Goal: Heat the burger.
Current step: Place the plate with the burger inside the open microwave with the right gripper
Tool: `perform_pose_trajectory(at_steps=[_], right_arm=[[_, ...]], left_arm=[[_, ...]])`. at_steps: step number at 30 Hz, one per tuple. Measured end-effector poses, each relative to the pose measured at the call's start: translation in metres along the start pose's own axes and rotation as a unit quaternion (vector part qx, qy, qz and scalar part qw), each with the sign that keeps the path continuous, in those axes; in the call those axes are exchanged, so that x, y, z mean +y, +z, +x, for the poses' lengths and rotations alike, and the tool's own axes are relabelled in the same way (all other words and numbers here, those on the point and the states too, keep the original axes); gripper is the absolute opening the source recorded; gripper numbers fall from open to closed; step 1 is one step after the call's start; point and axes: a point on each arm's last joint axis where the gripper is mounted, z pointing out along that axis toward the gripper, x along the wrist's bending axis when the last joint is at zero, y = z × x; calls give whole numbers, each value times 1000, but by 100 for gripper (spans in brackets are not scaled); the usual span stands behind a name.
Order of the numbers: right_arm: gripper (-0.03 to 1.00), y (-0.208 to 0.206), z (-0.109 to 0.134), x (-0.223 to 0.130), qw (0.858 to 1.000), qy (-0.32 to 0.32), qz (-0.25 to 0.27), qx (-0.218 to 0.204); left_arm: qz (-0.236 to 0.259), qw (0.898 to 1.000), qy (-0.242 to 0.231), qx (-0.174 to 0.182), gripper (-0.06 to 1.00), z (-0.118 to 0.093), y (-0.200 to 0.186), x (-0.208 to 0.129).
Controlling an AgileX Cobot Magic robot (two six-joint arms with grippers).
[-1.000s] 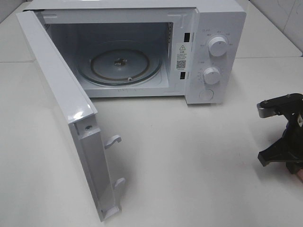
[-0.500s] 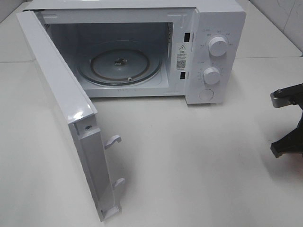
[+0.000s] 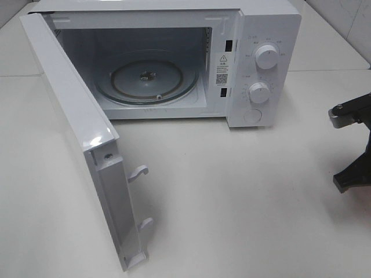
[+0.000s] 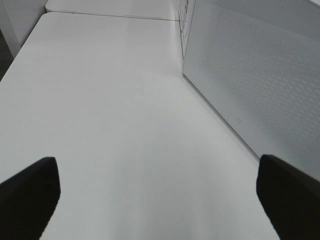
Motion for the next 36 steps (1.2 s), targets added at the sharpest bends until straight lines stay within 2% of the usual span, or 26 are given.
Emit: perform_pose_trajectory(at_steps=[20,24,30,36], right_arm=[[2,-21,33,-9,996,-82,14,-41],[2,-25,34,-11,995,-86,13,-45],[3,-43,32,-16,995,-86,-18,-44],[3,-50,27,-21,995,-79,-16,-52]], left_arm=[[0,1000,1,0,99,0,0,0],[0,1000,1,0,99,0,0,0],[0,1000,1,0,99,0,0,0],[0,1000,1,0,99,0,0,0]])
